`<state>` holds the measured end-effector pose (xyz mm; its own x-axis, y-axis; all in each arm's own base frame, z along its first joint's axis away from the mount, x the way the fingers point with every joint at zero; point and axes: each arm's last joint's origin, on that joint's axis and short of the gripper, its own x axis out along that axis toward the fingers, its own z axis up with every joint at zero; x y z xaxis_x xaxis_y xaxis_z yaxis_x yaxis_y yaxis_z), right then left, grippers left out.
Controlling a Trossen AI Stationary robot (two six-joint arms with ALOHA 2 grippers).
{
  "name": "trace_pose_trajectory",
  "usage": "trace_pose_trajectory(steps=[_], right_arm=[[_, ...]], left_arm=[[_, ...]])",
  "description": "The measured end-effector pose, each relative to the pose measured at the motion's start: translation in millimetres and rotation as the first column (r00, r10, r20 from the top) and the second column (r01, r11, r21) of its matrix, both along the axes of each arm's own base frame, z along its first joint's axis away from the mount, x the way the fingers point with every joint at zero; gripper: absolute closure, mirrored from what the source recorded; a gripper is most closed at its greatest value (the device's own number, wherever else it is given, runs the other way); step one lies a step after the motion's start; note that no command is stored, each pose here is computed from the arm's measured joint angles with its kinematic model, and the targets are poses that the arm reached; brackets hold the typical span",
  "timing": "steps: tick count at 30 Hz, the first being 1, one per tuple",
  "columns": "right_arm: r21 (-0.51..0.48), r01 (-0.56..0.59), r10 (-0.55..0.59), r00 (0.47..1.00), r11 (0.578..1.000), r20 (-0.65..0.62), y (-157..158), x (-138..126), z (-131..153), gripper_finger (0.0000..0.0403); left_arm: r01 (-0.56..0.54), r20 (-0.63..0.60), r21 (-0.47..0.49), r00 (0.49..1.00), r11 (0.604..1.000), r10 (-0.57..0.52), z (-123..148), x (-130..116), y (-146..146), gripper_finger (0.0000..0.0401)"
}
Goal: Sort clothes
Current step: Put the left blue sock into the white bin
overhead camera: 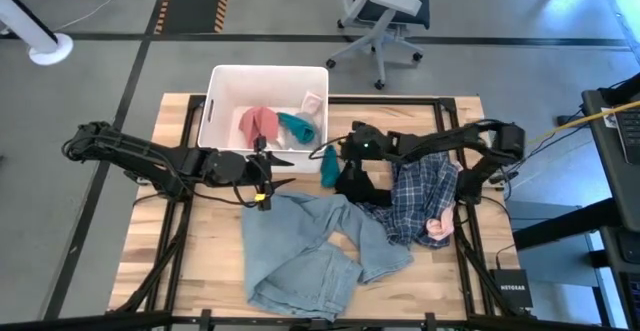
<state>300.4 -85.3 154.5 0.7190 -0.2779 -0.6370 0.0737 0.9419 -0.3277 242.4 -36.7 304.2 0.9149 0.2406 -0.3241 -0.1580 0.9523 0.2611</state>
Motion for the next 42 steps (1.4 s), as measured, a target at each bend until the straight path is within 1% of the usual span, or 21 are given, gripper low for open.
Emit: trace_pose_trajectory(steps=[2, 4, 8, 11, 14, 17, 21, 24, 26, 28, 30, 31, 32, 34, 37, 39, 42], right_arm=[[0.013, -0.010, 0.010, 1.000, 1.000, -0.002, -1.6, 6.8, -13.5, 0.0196], [0.006, -0.002, 0.002, 1.000, 1.000, 0.002, -3.7, 12.1, -23.6, 0.0196], [-0.047, 0.044, -0.044, 0.999, 0.998, -0.007, -9.4, 18.9, -35.1, 0.0196], [-0.055, 0.050, -0.051, 0.998, 0.997, -0.021, -15.2, 21.0, -41.0, 0.0196], [-0.046, 0.017, -0.019, 0.999, 0.999, -0.034, -16.4, 22.8, -49.8, 0.0196], [-0.028, -0.022, 0.022, 1.000, 0.999, -0.002, -16.2, 27.2, -57.2, 0.0196], [-0.039, -0.015, 0.015, 1.000, 0.999, 0.013, -17.1, 29.6, -62.1, 0.0202], [-0.060, -0.010, 0.011, 1.000, 0.998, 0.001, -17.5, 29.2, -62.5, 0.0236], [-0.069, -0.022, 0.021, 1.000, 0.997, -0.008, -17.0, 29.0, -62.6, 0.0275], [-0.084, -0.037, 0.035, 0.999, 0.996, -0.022, -17.0, 28.6, -63.1, 0.0322], [-0.098, -0.046, 0.042, 0.999, 0.994, -0.035, -16.9, 27.5, -60.9, 0.0370], [-0.114, -0.042, 0.037, 0.998, 0.993, -0.047, -17.1, 26.6, -59.0, 0.0382], [-0.134, -0.039, 0.031, 0.997, 0.990, -0.067, -16.9, 25.0, -56.5, 0.0387], [-0.176, -0.026, 0.009, 0.995, 0.984, -0.097, -14.3, 22.0, -48.2, 0.0375], [-0.256, 0.008, -0.039, 0.993, 0.967, -0.116, -10.9, 15.7, -24.0, 0.0355], [-0.300, 0.021, -0.060, 0.991, 0.954, -0.122, -8.5, 9.6, -6.5, 0.0355], [-0.360, 0.028, -0.063, 0.994, 0.933, -0.088, -1.0, 0.9, 23.5, 0.0371]], left_arm=[[0.003, 0.004, 0.007, 1.000, 1.000, -0.003, 0.6, 0.1, 0.0, 0.0232], [0.003, -0.002, 0.009, 1.000, 1.000, -0.003, 0.0, 0.0, 0.0, 0.0232], [0.003, 0.005, 0.007, 1.000, 1.000, -0.003, 0.7, 0.2, 0.0, 0.0232], [0.003, 0.007, 0.006, 1.000, 1.000, -0.003, 0.8, 0.3, -0.1, 0.0232], [0.003, 0.015, 0.005, 1.000, 1.000, -0.003, 1.7, 0.6, -0.1, 0.0232], [0.003, 0.016, 0.005, 1.000, 1.000, -0.003, 1.6, 0.6, -0.1, 0.0232], [0.003, 0.014, 0.005, 1.000, 1.000, -0.003, 1.4, 0.5, -0.1, 0.0232], [0.003, 0.013, 0.005, 1.000, 1.000, -0.003, 1.4, 0.5, -0.1, 0.0232], [0.003, 0.014, 0.005, 1.000, 1.000, -0.003, 1.6, 0.5, -0.1, 0.0232], [0.003, 0.013, 0.005, 1.000, 1.000, -0.003, 1.3, 0.5, 0.0, 0.0232], [0.003, 0.012, 0.005, 1.000, 1.000, -0.003, 1.3, 0.5, -0.1, 0.0232], [0.002, 0.009, 0.006, 1.000, 1.000, -0.003, 1.1, 0.4, 0.0, 0.0232], [0.003, 0.006, 0.006, 1.000, 1.000, -0.003, 0.8, 0.3, -0.1, 0.0232], [0.002, -0.001, 0.007, 1.000, 1.000, -0.002, 0.1, 0.0, 0.0, 0.0232], [-0.001, -0.007, 0.000, 1.000, 1.000, 0.001, -0.5, -0.2, 0.1, 0.0232], [-0.001, -0.007, 0.000, 1.000, 1.000, 0.001, -0.6, -0.3, 0.1, 0.0232], [-0.001, -0.005, -0.001, 1.000, 1.000, 0.001, -0.4, -0.2, 0.1, 0.0232]])
